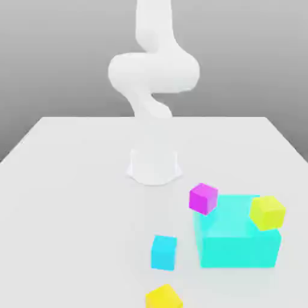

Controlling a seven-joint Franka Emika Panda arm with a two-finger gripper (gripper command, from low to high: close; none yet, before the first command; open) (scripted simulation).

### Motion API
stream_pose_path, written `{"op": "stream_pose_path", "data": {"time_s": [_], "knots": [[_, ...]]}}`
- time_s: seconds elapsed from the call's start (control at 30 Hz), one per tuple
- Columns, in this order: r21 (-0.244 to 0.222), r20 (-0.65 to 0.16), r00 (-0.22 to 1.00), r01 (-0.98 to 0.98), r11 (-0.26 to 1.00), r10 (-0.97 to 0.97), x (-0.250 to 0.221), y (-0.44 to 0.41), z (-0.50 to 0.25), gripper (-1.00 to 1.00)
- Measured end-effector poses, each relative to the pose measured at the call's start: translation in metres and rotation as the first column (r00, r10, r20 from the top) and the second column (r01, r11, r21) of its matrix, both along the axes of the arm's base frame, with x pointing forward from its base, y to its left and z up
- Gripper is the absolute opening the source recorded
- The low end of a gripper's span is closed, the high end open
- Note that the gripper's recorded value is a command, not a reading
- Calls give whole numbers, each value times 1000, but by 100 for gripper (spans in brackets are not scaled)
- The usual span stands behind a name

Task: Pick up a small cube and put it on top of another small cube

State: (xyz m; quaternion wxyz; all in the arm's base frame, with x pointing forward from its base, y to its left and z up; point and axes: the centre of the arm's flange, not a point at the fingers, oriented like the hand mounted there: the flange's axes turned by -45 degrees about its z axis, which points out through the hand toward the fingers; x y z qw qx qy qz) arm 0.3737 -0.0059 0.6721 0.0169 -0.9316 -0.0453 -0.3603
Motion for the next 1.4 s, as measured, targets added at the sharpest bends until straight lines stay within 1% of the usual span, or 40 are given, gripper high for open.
{"op": "stream_pose_path", "data": {"time_s": [0.1,0.23,0.33,0.47,0.6,0.73,1.0,1.13,1.27,1.4], "knots": [[-17,-73,989,-133,991,131,30,-1,-52,0],[-35,-164,943,-297,954,288,58,6,-124,0],[-45,-230,890,-414,909,393,71,14,-179,0],[-56,-316,797,-557,828,515,77,27,-251,0],[-64,-401,684,-685,726,610,71,37,-318,0],[-70,-485,555,-795,603,676,55,42,-378,0],[-68,-650,277,-949,308,708,8,33,-468,0],[-77,-669,248,-961,267,700,6,28,-483,0],[-84,-671,249,-962,261,698,9,27,-499,0],[-81,-672,246,-962,261,698,8,27,-519,0]]}}
